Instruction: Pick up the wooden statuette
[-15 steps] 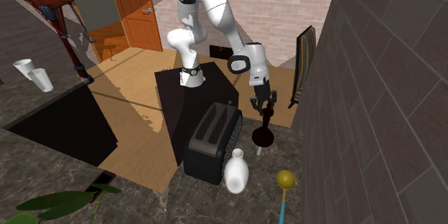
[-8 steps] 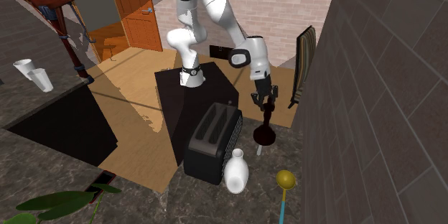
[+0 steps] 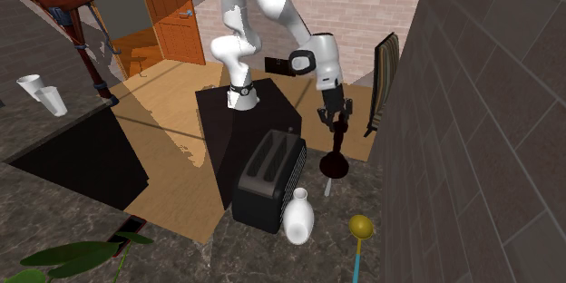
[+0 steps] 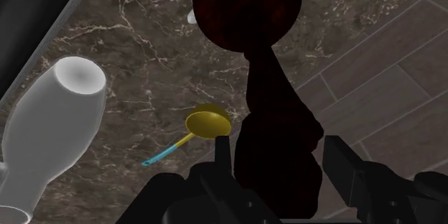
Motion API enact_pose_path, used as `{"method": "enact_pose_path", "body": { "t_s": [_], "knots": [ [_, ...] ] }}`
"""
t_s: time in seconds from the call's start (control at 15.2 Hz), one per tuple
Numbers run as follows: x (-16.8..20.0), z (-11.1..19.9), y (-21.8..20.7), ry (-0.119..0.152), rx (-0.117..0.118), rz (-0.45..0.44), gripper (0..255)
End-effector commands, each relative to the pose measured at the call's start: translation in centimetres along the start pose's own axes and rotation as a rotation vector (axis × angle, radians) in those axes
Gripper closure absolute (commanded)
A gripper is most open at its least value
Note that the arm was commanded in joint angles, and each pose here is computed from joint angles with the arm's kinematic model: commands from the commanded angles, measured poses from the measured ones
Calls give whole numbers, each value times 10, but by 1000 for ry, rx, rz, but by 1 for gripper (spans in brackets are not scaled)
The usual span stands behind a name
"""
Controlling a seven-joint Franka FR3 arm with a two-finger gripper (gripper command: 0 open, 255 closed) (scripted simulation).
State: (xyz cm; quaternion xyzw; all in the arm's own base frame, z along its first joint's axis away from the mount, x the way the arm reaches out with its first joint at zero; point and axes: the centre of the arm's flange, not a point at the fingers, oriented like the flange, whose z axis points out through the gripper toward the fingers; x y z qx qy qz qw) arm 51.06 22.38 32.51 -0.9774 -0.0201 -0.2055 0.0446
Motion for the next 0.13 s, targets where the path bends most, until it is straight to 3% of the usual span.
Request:
{"method": "enact_pose_path", "body": {
  "t_s": [0.0,0.07],
  "knots": [
    [4,-6,-2,0,1,0,255],
    [4,-6,-2,0,1,0,255]
  ]
}}
